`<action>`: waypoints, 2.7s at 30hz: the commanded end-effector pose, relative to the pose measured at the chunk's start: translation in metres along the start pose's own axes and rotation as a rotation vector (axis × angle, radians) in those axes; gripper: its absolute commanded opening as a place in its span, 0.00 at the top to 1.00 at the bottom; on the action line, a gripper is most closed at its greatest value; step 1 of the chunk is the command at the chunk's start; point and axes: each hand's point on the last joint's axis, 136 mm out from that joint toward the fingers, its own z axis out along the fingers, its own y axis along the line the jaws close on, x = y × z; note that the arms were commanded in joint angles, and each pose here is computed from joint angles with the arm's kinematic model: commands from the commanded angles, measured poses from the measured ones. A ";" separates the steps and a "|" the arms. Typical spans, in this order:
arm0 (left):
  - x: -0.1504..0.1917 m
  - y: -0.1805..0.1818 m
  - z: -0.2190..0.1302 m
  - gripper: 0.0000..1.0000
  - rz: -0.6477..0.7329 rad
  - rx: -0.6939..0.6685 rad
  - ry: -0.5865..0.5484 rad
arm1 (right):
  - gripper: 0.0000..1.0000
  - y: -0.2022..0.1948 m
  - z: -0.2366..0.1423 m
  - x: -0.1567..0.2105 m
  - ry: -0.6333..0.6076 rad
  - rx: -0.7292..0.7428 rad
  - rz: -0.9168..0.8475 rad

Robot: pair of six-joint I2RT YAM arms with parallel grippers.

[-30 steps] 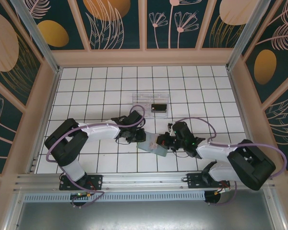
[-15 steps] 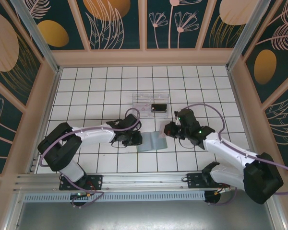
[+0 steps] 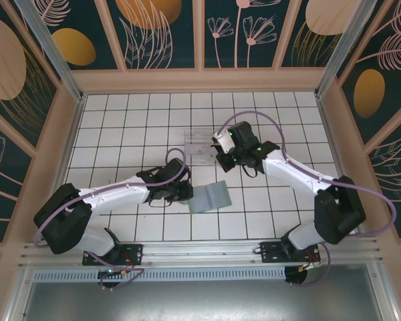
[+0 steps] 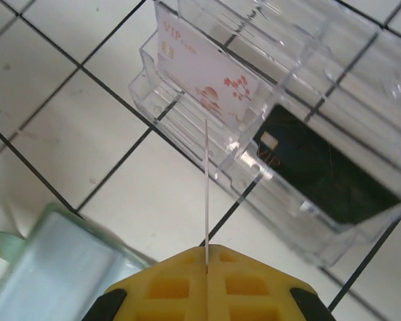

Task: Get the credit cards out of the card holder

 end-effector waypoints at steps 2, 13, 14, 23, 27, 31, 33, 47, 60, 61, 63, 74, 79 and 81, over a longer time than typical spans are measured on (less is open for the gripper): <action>0.008 0.024 -0.002 0.81 -0.032 -0.055 -0.002 | 1.00 0.005 -0.002 -0.019 0.040 -0.060 -0.404; 0.027 0.040 -0.010 0.80 -0.119 0.003 -0.015 | 1.00 0.000 0.038 -0.044 0.202 -0.161 -0.687; 0.027 0.040 -0.012 0.80 -0.122 0.009 -0.021 | 1.00 -0.001 0.040 -0.046 0.206 -0.161 -0.699; 0.023 0.040 -0.019 0.79 -0.137 0.022 -0.050 | 1.00 0.010 0.070 -0.051 0.269 -0.212 -0.771; 0.022 0.042 -0.022 0.79 -0.140 0.017 -0.061 | 1.00 0.008 0.082 -0.049 0.303 -0.206 -0.788; 0.023 0.044 -0.025 0.79 -0.148 0.018 -0.071 | 1.00 0.006 0.088 -0.048 0.334 -0.192 -0.808; 0.023 0.045 -0.027 0.79 -0.150 0.022 -0.075 | 1.00 0.008 0.090 -0.046 0.346 -0.199 -0.818; 0.022 0.044 -0.031 0.79 -0.152 0.035 -0.085 | 0.79 0.011 0.092 -0.060 0.330 -0.161 -0.842; 0.021 0.043 -0.030 0.78 -0.153 0.034 -0.087 | 0.76 -0.007 0.074 -0.093 0.222 0.057 -0.919; 0.021 0.044 -0.030 0.78 -0.154 0.033 -0.087 | 0.76 -0.003 0.073 -0.093 0.214 0.043 -0.915; 0.020 0.043 -0.031 0.78 -0.156 0.034 -0.090 | 0.73 0.005 0.067 -0.090 0.203 0.012 -0.905; 0.018 0.040 -0.031 0.78 -0.145 0.037 -0.089 | 0.46 0.018 0.075 -0.067 0.211 -0.050 -0.886; 0.019 0.041 -0.031 0.78 -0.147 0.034 -0.087 | 0.37 0.008 0.089 -0.058 0.252 -0.010 -0.892; 0.019 0.042 -0.031 0.78 -0.147 0.033 -0.088 | 0.37 0.004 0.093 -0.059 0.256 0.008 -0.894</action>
